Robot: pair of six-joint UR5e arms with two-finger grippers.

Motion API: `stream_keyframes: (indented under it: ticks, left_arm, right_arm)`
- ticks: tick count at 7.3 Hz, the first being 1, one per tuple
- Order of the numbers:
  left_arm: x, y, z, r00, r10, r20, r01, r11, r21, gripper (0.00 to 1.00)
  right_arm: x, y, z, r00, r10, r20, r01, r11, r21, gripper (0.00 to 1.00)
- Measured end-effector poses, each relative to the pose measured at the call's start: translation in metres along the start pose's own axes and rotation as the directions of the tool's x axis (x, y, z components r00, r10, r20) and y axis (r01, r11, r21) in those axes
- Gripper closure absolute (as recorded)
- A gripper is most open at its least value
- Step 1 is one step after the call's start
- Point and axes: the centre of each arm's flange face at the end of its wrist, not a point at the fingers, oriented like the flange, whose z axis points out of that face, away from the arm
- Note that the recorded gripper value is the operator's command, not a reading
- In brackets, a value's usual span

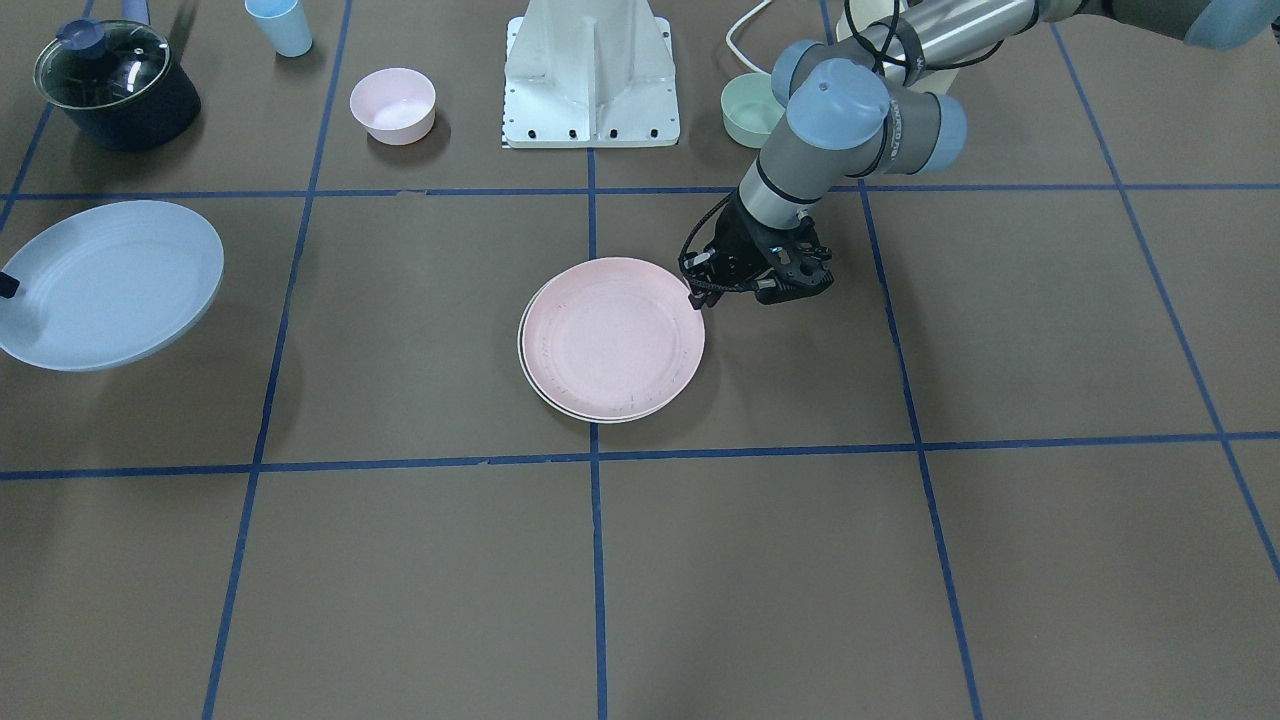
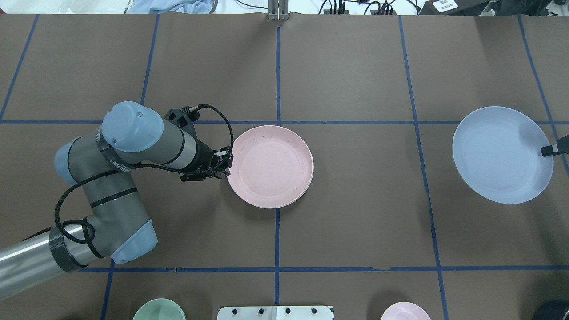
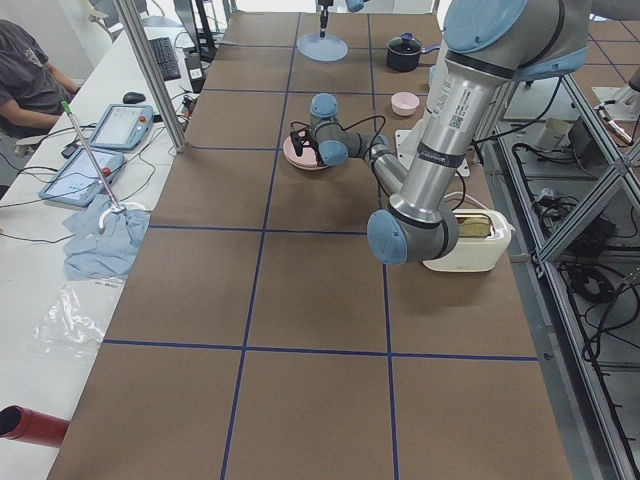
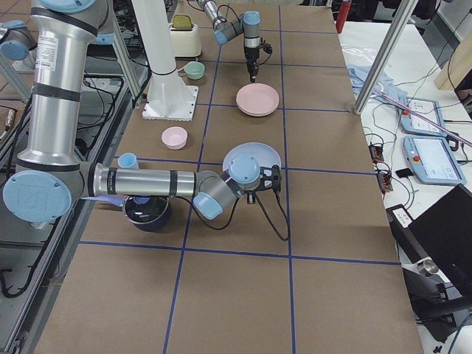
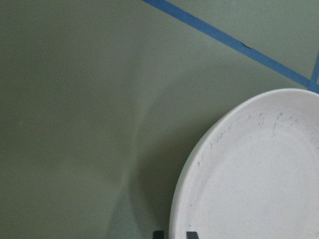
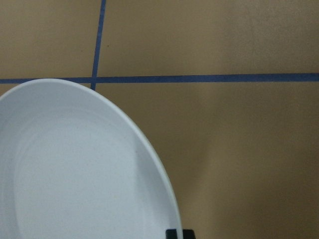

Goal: Stack three plates with pink and blue
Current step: 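Release the pink plate with the left gripper while the right lifts the blue plate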

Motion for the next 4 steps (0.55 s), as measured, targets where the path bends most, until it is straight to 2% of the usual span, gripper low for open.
stream_keyframes:
  ticks: [2, 4]
  left_arm:
    - [0.006, 0.004, -0.010, 1.000, 0.011, -0.020, -0.011, 1.000, 0.001, 0.00]
    - [0.002, -0.003, -0.032, 0.999, 0.031, -0.035, -0.030, 0.999, 0.018, 0.00]
  right_arm:
    - [-0.011, -0.011, -0.001, 1.000, 0.001, 0.006, -0.001, 1.000, 0.013, 1.00]
    - [-0.047, -0.039, 0.003, 0.997, 0.071, 0.033, -0.071, 0.997, 0.028, 1.00]
